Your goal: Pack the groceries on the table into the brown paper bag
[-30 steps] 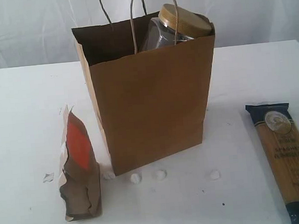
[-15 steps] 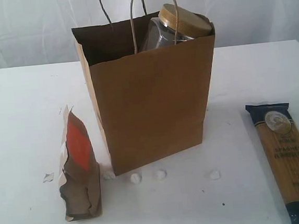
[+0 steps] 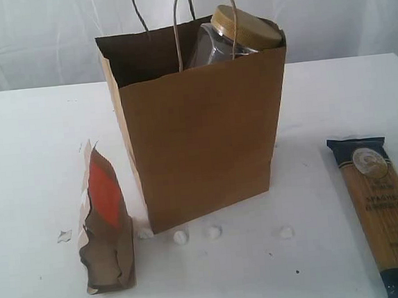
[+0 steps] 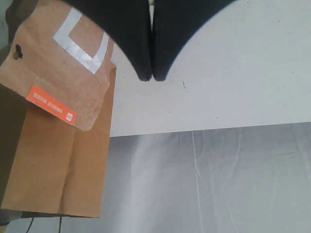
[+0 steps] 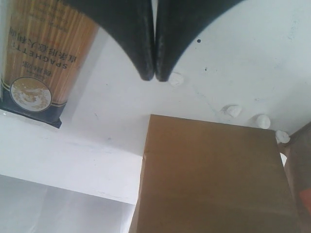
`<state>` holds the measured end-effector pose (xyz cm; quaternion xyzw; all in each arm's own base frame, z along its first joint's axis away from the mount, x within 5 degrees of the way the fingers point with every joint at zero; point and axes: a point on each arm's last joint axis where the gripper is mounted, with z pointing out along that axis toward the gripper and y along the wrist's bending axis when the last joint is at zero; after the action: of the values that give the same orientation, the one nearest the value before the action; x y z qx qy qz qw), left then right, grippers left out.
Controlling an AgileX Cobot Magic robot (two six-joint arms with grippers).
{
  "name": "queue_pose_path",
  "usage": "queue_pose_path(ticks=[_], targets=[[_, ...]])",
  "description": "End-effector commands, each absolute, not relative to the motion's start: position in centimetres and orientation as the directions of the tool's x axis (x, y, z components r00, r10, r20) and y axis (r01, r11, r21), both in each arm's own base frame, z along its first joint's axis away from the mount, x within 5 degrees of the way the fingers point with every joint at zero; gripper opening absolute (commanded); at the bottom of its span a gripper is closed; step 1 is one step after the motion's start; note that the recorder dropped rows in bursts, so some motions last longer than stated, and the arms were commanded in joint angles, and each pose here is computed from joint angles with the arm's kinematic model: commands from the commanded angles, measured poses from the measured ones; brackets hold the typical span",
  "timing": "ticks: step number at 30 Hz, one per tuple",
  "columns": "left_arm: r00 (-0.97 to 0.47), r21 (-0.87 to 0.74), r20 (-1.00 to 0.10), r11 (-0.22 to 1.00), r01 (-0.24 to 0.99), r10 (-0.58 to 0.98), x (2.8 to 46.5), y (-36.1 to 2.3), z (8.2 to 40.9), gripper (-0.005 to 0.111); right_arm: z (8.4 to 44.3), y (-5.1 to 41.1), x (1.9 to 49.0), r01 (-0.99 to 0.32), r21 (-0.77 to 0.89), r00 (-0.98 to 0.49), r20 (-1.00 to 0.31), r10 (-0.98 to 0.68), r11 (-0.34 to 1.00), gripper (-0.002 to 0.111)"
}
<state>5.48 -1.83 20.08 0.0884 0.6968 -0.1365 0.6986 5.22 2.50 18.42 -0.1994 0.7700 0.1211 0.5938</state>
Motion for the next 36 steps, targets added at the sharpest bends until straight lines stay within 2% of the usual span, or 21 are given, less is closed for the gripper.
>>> queue_pose_path(ticks=[1, 16, 19, 23, 25, 36], targets=[[-0.005, -0.072, -0.997, 0.948, 0.312, -0.074, 5.46, -1.81, 20.03, 0.0, 18.35, 2.44, 5.21, -0.444, -0.052, -0.208, -0.965, -0.159, 0.895, 0.0], [-0.007, -0.08, -0.997, 0.947, 0.311, -0.082, 5.46, -1.81, 20.03, 0.0, 18.35, 2.44, 5.2, -0.444, -0.051, -0.208, -0.965, -0.158, 0.895, 0.0], [-0.045, -0.232, -0.972, 0.923, 0.308, -0.23, 5.47, -1.8, 20.12, 0.0, 18.35, 2.44, 5.2, -0.444, -0.051, -0.208, -0.965, -0.158, 0.895, 0.0], [-0.127, -0.56, -0.826, 0.778, 0.284, -0.549, 5.47, -1.76, 20.38, 0.0, 18.35, 2.44, 5.2, -0.444, -0.051, -0.208, -0.965, -0.158, 0.895, 0.0], [-0.147, -0.647, -0.759, 0.711, 0.276, -0.634, 5.46, -1.75, 20.5, 0.0, 18.35, 2.44, 5.2, -0.444, -0.051, -0.208, -0.965, -0.158, 0.895, 0.0], [-0.146, -0.665, -0.742, 0.693, 0.277, -0.654, 5.46, -1.74, 20.58, 0.0, 18.35, 2.44, 5.2, -0.444, -0.051, -0.208, -0.965, -0.158, 0.895, 0.0]])
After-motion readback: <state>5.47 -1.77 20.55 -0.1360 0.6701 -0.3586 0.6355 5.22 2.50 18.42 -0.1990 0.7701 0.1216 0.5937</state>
